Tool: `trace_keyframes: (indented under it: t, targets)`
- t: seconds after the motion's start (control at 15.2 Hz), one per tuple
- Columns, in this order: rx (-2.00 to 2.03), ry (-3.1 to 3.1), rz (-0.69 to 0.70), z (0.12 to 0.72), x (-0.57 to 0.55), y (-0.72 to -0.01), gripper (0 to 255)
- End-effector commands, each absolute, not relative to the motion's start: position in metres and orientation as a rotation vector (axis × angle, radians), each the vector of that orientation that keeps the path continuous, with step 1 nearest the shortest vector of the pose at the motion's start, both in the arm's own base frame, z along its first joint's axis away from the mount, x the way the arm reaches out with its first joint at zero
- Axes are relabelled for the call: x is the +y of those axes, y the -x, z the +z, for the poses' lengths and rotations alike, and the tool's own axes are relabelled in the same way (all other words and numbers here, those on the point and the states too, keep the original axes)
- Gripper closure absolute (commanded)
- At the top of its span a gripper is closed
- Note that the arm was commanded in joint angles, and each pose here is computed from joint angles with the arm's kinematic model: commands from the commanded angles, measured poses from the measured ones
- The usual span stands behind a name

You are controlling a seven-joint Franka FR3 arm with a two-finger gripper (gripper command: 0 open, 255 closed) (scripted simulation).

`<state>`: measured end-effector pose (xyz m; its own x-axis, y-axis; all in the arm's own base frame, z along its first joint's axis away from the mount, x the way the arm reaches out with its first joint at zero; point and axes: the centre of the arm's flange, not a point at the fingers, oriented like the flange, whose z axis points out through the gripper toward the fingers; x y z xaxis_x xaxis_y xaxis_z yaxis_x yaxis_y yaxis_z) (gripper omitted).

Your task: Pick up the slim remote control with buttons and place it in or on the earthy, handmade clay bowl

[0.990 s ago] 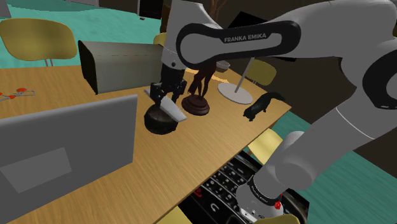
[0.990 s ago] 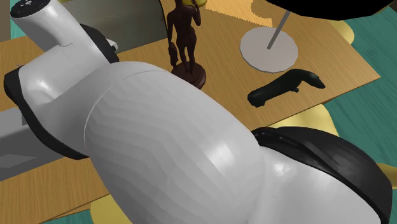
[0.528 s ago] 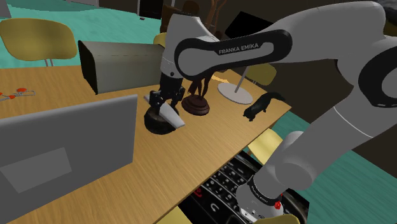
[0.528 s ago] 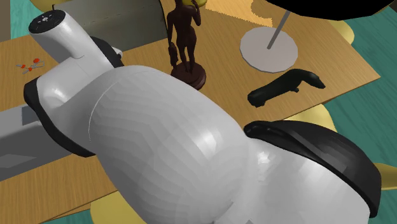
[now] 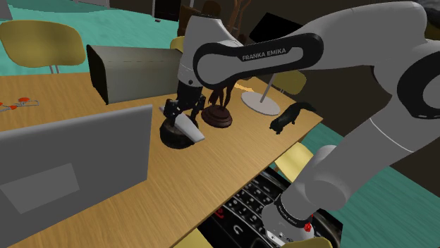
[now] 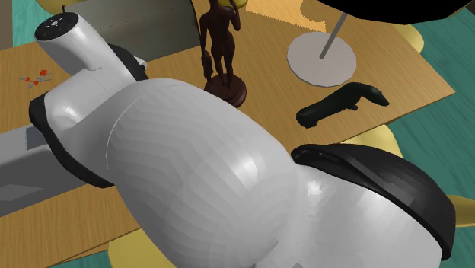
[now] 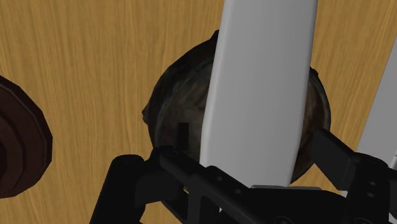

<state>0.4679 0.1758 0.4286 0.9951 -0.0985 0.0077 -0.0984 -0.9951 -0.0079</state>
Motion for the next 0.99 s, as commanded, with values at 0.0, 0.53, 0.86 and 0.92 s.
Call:
trace_keyframes:
  t: [0.0,0.53,0.86,0.92]
  targets:
    - [0.155,3.13,-0.013,0.429,0.176,-0.468,0]
    - [0.154,3.13,-0.013,0.479,0.175,-0.467,0]
    - [0.155,3.13,-0.013,0.479,0.175,-0.467,0]
    - [0.155,3.13,-0.013,0.479,0.175,-0.467,0]
